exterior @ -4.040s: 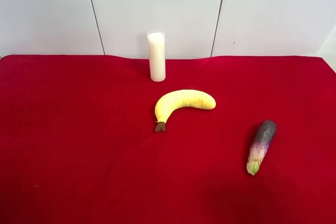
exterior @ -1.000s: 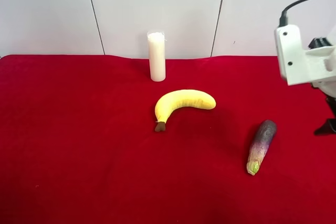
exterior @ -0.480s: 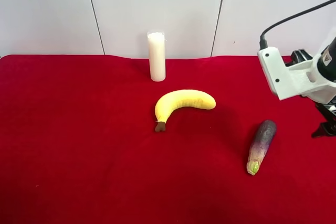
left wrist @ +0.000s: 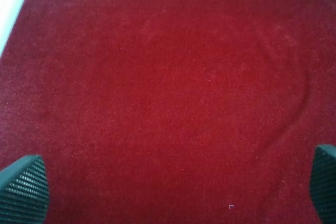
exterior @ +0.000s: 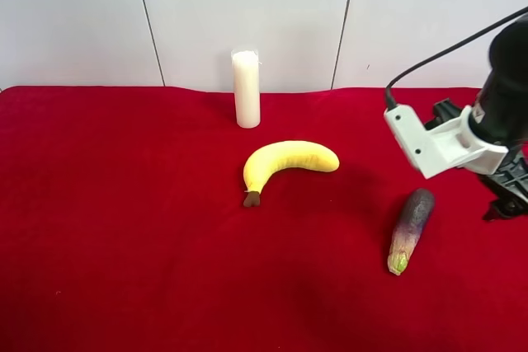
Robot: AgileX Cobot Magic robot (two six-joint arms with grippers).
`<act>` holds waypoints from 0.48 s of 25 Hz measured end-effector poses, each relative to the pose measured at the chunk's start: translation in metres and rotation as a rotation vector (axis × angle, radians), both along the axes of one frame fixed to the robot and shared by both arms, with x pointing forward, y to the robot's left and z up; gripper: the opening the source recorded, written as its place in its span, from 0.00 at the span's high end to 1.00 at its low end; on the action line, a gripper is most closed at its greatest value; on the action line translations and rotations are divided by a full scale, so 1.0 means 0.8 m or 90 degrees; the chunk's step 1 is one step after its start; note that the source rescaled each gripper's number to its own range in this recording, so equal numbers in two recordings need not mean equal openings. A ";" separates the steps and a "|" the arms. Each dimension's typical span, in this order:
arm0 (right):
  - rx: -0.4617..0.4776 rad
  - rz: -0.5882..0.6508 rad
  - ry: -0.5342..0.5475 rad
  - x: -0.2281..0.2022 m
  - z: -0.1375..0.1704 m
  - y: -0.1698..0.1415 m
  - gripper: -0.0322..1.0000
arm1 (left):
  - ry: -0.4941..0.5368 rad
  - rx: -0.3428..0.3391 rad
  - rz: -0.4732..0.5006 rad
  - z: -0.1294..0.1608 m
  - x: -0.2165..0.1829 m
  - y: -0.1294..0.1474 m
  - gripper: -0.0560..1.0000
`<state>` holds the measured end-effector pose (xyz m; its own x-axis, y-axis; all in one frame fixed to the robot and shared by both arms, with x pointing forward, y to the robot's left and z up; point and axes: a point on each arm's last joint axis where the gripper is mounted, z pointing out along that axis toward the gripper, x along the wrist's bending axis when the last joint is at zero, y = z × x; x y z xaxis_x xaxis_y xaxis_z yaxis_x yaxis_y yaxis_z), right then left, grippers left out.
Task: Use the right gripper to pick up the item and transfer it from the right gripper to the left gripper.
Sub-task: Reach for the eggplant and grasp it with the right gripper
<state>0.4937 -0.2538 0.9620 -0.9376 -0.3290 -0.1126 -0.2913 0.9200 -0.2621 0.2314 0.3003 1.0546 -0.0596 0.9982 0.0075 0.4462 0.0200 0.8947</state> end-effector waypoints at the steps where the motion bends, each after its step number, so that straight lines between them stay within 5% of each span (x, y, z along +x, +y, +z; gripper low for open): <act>1: -0.007 0.011 0.006 0.003 -0.005 0.000 0.00 | 0.000 0.000 0.000 0.000 0.000 0.000 0.00; 12: -0.048 0.090 0.022 0.023 -0.045 0.001 0.00 | 0.000 0.000 0.000 0.000 0.000 0.000 0.00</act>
<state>0.5123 -0.2529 0.9257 -0.8846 -0.4635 -0.0509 -0.4260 0.8478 -0.3158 0.2314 0.3003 1.0546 -0.0596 0.9982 0.0075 0.4462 0.0200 0.8947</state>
